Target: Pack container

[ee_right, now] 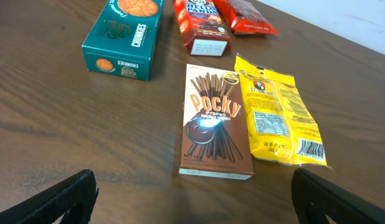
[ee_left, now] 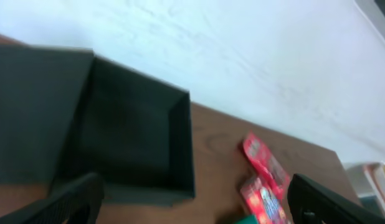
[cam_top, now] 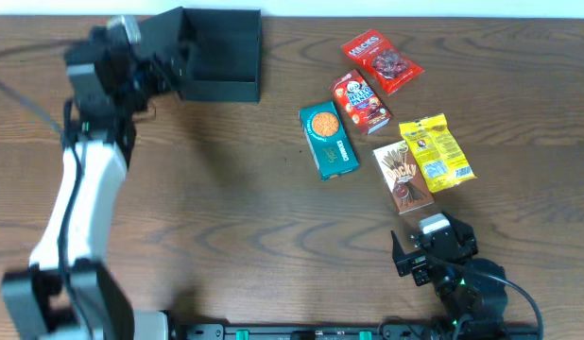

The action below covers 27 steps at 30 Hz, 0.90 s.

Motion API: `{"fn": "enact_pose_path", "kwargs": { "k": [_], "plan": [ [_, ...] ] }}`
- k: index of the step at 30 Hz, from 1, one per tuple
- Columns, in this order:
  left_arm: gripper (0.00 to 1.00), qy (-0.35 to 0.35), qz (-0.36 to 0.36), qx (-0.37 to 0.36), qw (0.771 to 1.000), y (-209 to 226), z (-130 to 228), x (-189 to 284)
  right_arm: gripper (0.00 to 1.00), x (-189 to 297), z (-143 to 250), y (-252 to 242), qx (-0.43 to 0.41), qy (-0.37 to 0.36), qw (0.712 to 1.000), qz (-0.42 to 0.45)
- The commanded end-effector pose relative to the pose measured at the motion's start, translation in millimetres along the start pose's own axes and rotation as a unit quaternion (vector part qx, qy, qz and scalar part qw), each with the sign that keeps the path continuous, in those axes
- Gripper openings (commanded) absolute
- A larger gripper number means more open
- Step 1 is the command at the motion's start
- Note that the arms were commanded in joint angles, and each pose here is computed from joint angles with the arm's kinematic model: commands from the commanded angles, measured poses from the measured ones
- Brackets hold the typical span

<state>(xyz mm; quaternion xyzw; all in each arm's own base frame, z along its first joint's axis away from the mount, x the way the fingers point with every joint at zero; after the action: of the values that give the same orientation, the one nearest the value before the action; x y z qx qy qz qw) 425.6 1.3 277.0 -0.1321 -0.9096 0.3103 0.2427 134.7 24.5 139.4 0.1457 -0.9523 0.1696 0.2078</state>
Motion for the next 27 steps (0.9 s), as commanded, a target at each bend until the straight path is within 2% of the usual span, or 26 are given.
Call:
{"fn": "enact_pose_path", "kwargs": {
  "k": [1,6,9,12,15,17,18,21,26,27],
  "plan": [
    [0.96,0.001,-0.02,0.023,1.0,-2,-15,-30,0.99,-1,3,1,0.006,0.003,1.0,-0.001],
    [0.96,0.035,-0.094,0.116,0.988,-1,-8,-85,0.99,-1,3,1,0.006,0.003,1.0,-0.001],
    [0.96,0.054,-0.155,0.208,0.964,0,6,-107,0.99,-1,3,1,0.006,0.003,1.0,-0.001],
    [0.96,0.077,-0.215,0.314,0.921,8,27,-120,0.99,-1,3,1,0.006,0.003,1.0,-0.001],
    [0.96,0.107,-0.256,0.385,0.88,21,49,-122,0.99,-1,3,1,0.006,0.003,1.0,-0.001],
    [0.96,0.121,-0.287,0.412,0.856,29,61,-121,0.99,-1,3,1,0.006,0.003,1.0,-0.001],
    [0.96,0.13,-0.311,0.431,0.837,36,71,-119,0.99,-1,3,1,0.006,0.003,1.0,-0.001],
    [0.96,0.131,-0.333,0.46,0.812,46,82,-124,0.99,-1,3,1,0.006,0.003,1.0,-0.001],
    [0.98,0.128,-0.338,0.479,0.8,59,94,-139,0.99,-1,3,1,0.006,0.003,1.0,-0.001],
    [0.95,0.133,-0.338,0.483,0.797,61,97,-140,0.99,-1,3,1,0.006,0.003,1.0,-0.001]
  ]
}}
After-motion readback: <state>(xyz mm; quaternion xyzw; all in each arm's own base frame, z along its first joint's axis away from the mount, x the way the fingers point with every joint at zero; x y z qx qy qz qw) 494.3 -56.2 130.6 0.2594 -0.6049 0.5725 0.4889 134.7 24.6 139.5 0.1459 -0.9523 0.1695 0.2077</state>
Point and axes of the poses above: each gripper's point midway between its finger pads, its own x axis back along the fingers, its own y axis along the line the jaws close on, z = x × y, the point moved 8 cm from there along x, back along the fingers, and after that the axes turned 3 degrees about x, right-handed, at the moved point
